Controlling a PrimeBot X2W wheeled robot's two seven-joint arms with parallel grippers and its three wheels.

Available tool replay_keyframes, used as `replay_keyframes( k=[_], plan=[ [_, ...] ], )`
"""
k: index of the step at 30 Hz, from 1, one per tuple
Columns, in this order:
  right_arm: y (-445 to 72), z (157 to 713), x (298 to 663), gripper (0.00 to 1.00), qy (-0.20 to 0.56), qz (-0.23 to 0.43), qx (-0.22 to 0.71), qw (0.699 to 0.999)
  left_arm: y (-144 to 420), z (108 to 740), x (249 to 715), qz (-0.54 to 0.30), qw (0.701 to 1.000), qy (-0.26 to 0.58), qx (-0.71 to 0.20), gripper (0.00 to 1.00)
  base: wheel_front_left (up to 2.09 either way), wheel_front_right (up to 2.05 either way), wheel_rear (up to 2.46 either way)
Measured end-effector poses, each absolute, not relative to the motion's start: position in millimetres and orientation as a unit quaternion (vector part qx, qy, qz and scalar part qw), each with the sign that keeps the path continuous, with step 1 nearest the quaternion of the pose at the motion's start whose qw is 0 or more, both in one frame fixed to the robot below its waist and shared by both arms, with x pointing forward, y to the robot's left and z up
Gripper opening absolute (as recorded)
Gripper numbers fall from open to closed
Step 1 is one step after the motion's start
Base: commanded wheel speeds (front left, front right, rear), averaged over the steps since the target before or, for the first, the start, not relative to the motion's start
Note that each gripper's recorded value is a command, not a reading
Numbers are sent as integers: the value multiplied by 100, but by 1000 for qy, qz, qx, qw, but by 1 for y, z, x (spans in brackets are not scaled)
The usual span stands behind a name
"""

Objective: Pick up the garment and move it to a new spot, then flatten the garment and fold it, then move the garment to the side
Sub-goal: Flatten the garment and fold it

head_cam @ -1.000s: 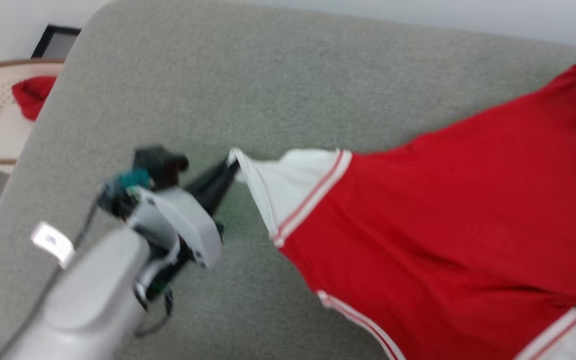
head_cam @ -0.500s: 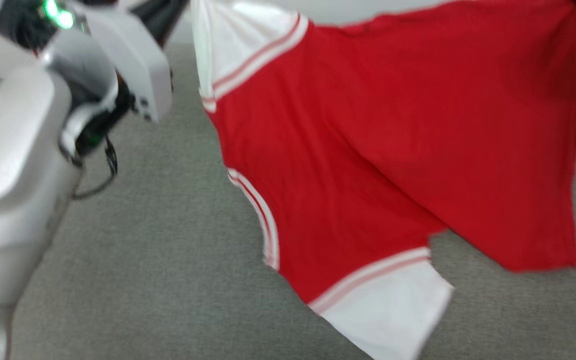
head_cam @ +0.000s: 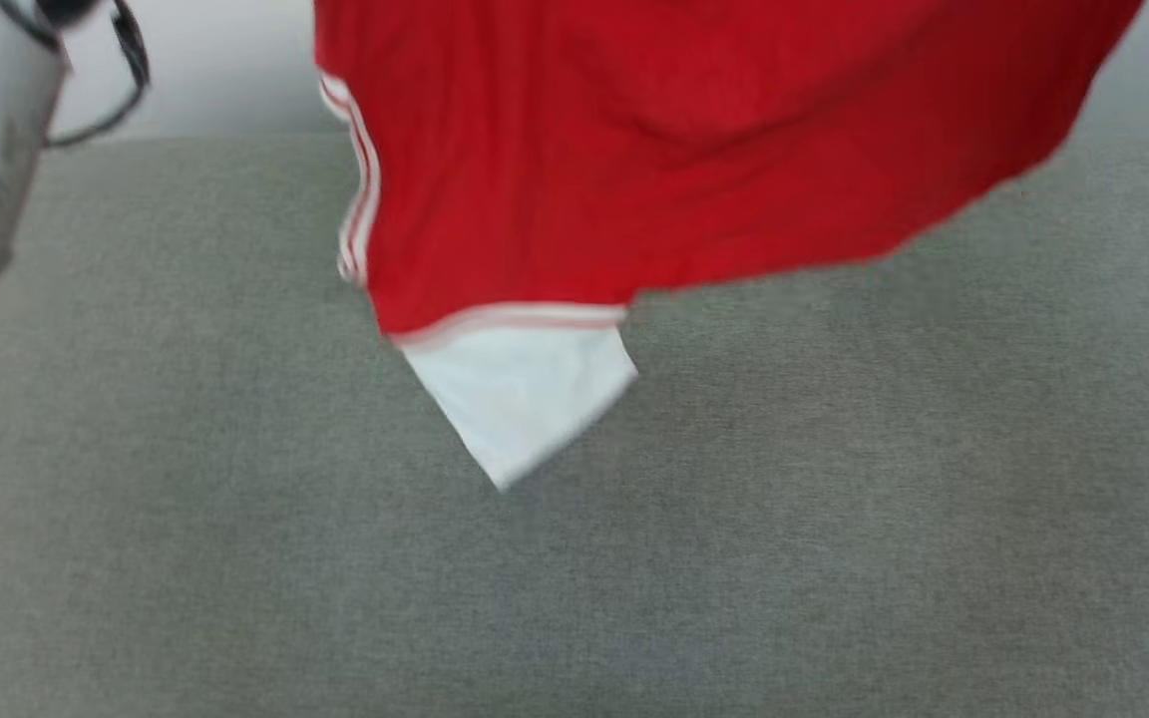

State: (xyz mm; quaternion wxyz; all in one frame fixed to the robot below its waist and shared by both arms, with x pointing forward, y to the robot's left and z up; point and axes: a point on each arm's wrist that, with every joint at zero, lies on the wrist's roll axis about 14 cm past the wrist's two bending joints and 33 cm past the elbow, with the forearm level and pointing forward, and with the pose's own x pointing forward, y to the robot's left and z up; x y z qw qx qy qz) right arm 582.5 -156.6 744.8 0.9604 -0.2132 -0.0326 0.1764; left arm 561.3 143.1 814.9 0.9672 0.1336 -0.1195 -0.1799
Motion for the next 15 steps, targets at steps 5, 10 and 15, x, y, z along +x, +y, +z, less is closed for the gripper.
replay_keyframes(
  k=[5, 10, 15],
  plan=[
    [-163, 761, 582, 0, -60, 162, -211, 962, 137, 849, 562, -174, 961, -160, 143, 0, 0, 0, 0],
    [-163, 771, 584, 0, -82, 160, -210, 961, 133, 858, 568, -174, 960, -171, 140, 0, 0, 0, 0],
    [-167, 773, 594, 0, -91, 153, -213, 961, 134, 864, 579, -171, 958, -186, 139, 0, 0, 0, 0]
  ],
)
